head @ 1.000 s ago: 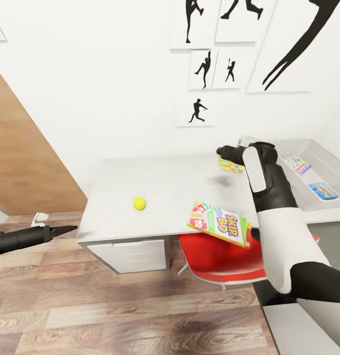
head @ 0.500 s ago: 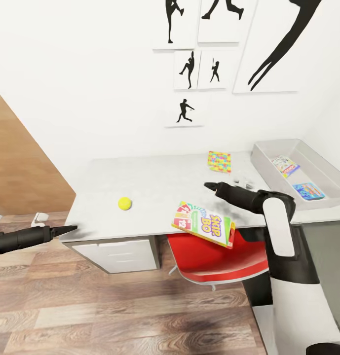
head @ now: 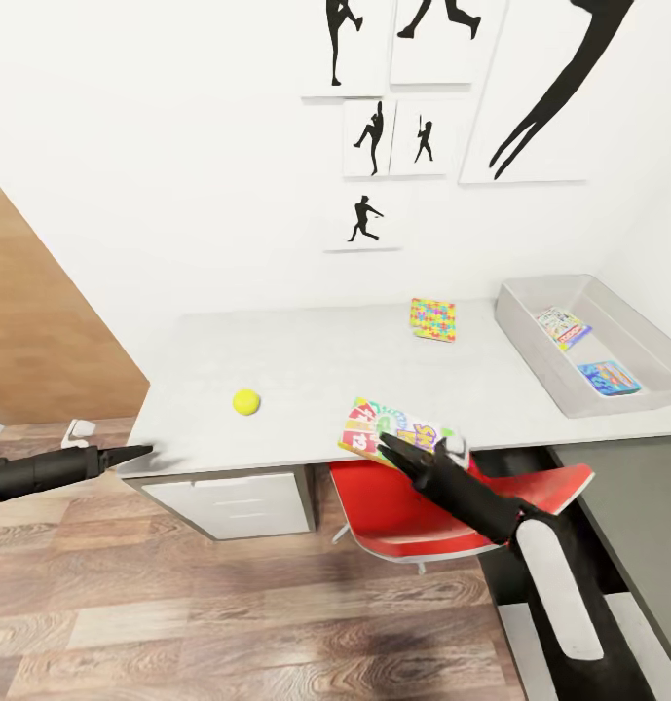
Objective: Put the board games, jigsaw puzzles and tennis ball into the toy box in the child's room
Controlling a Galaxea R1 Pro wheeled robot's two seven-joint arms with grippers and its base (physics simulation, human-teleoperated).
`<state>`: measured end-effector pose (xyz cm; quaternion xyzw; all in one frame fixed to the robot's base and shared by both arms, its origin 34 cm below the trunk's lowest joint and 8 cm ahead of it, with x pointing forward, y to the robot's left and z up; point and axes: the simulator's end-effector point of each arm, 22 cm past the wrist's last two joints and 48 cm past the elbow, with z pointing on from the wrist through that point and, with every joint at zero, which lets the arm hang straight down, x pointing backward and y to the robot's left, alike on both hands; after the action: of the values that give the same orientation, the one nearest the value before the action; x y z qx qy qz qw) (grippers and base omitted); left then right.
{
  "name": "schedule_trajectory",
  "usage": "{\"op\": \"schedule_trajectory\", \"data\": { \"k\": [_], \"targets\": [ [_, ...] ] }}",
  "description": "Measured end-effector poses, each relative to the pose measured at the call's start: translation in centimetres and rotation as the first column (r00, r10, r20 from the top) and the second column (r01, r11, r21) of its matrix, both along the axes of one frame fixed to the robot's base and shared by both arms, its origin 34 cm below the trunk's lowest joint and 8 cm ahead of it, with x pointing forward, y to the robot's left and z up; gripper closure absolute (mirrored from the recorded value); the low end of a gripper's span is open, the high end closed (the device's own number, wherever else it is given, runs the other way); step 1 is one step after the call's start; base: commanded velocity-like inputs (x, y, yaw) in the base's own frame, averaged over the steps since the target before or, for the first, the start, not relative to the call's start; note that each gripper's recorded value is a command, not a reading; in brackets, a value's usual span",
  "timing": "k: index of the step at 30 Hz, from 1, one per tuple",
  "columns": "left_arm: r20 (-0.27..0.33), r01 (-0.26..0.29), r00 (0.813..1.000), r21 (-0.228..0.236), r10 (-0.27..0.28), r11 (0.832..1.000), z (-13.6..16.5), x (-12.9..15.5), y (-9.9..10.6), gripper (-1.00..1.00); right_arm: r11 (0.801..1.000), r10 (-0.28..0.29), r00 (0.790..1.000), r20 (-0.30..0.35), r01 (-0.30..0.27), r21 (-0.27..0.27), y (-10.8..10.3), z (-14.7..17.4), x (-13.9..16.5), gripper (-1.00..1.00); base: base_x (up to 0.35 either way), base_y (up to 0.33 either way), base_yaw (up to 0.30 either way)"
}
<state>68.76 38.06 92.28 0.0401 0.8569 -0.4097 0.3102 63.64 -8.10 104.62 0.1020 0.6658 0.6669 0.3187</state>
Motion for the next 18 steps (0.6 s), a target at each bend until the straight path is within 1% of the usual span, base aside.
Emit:
{"op": "schedule_trajectory", "data": {
  "k": [1,2,3,4,5,7,9,12,15,18],
  "targets": [
    [0.0,0.0,1.0,0.0,0.0,1.0,0.0,0.0,0.0,-1.0,0.999,-0.03,0.999,0.011,0.03,0.028,-0.6,-0.4,-1.2,-1.0,0.0,0.0,0.0],
    [0.0,0.0,1.0,0.0,0.0,1.0,0.0,0.0,0.0,-1.0,0.998,-0.045,0.999,0.016,0.045,0.041,-1.0,-0.6,-1.8,-1.0,0.0,0.0,0.0],
    [0.001,0.0,1.0,0.0,0.0,1.0,0.0,0.0,0.0,-1.0,0.996,-0.073,0.997,0.035,0.07,0.059,-1.7,-0.8,-3.0,-1.0,0.0,0.0,0.0],
    [0.001,0.0,1.0,0.0,0.0,1.0,0.0,0.0,0.0,-1.0,0.994,-0.085,0.995,0.045,0.082,0.067,-2.1,-0.9,-3.5,-1.0,0.0,0.0,0.0],
    [0.001,0.0,1.0,0.0,0.0,1.0,0.0,0.0,0.0,-1.0,0.992,-0.109,0.99,0.087,0.102,0.08,-3.2,-0.8,-4.8,-1.0,0.0,0.0,0.0],
    [0.001,0.0,1.0,0.0,0.0,1.0,0.0,0.0,0.0,-1.0,0.99,-0.116,0.981,0.152,0.103,0.092,-4.6,0.0,-6.0,-1.0,0.0,0.0,0.0],
    [0.001,0.0,1.0,-0.001,0.0,1.0,0.0,0.0,0.0,-1.0,0.99,-0.114,0.975,0.191,0.096,0.099,-5.3,0.5,-6.6,-1.0,0.0,0.0,0.0],
    [0.001,-0.001,1.0,-0.001,0.001,1.0,0.0,0.0,0.0,-1.0,0.99,-0.128,0.962,0.242,0.108,0.096,-6.1,1.0,-6.9,-1.0,0.0,-0.011,0.0],
    [0.0,0.0,1.0,-0.002,0.0,1.0,0.0,0.0,0.0,-1.0,0.988,-0.145,0.956,0.256,0.127,0.085,-6.7,1.0,-6.8,-1.0,-0.058,-0.164,0.0],
    [-0.009,-0.004,1.0,-0.006,0.004,1.0,0.0,0.0,-0.1,-1.0,0.985,-0.172,0.951,0.258,0.159,0.072,-8.0,0.9,-6.3,-1.0,-0.062,-0.196,0.0]
  ]
}}
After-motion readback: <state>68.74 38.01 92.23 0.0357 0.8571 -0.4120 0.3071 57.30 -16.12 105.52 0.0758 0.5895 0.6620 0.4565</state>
